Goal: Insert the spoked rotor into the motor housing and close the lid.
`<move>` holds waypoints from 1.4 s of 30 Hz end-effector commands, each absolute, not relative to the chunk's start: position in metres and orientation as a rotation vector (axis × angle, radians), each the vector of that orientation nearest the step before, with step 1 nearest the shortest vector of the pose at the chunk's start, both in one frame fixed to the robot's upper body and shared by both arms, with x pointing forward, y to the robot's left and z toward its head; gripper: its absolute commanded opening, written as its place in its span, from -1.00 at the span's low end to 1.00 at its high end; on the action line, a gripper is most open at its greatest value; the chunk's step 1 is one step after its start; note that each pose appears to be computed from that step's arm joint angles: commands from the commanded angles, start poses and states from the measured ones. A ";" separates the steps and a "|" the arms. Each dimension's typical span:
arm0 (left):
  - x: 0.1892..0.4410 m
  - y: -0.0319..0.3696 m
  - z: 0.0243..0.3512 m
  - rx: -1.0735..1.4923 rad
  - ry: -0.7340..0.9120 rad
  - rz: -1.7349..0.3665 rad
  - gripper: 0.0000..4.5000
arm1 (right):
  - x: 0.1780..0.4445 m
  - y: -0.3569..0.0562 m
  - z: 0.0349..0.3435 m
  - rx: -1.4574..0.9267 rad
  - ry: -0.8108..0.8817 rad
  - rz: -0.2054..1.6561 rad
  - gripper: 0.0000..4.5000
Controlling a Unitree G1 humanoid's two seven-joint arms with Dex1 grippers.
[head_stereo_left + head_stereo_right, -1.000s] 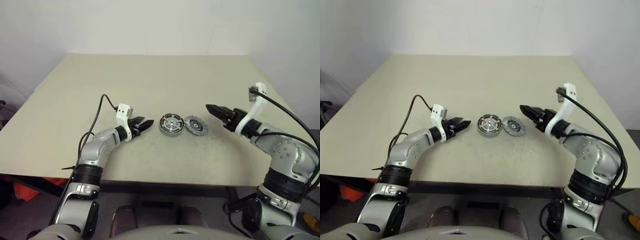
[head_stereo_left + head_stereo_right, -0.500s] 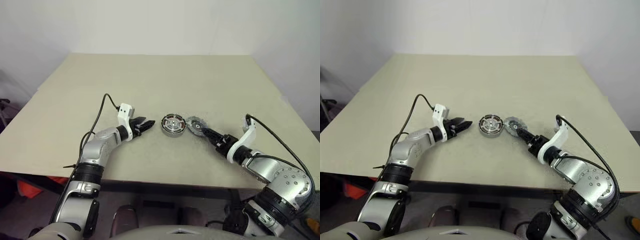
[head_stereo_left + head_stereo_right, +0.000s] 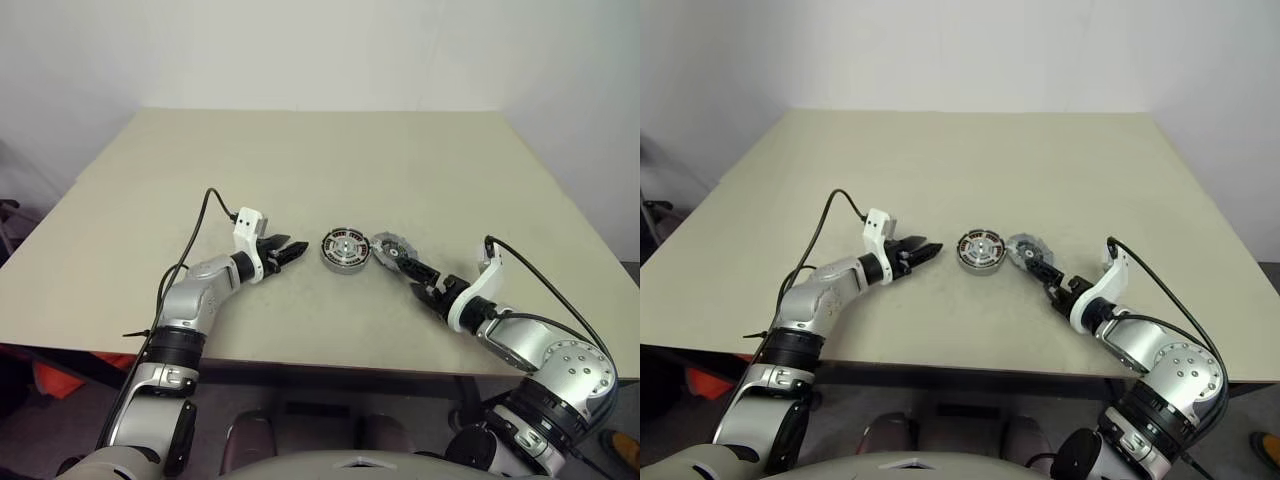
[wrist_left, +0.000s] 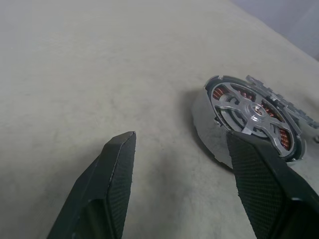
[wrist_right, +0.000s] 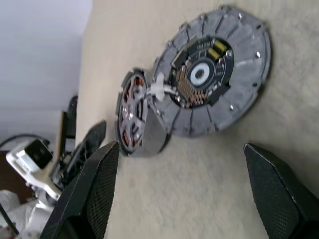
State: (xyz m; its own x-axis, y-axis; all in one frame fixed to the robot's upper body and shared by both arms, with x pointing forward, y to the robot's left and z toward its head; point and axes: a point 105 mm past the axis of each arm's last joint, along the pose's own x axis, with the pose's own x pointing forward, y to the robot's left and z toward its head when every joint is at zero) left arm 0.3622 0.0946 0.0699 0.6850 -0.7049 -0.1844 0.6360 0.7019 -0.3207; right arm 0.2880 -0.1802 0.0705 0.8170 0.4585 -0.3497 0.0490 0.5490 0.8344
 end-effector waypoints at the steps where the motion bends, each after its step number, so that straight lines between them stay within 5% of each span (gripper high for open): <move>1: 0.365 0.096 0.086 -0.212 0.251 -0.764 0.35 | 0.302 -0.185 0.074 0.982 0.547 0.228 0.99; 24: 0.367 0.098 0.087 -0.214 0.243 -0.737 0.35 | 0.362 -0.160 0.113 0.950 0.398 0.262 0.99; 35: 0.368 0.100 0.086 -0.209 0.243 -0.728 0.35 | 0.342 -0.109 0.182 0.860 0.258 0.675 0.99; 42: 0.371 0.101 0.087 -0.206 0.239 -0.721 0.35 | 0.334 -0.092 0.183 0.769 0.276 0.754 0.99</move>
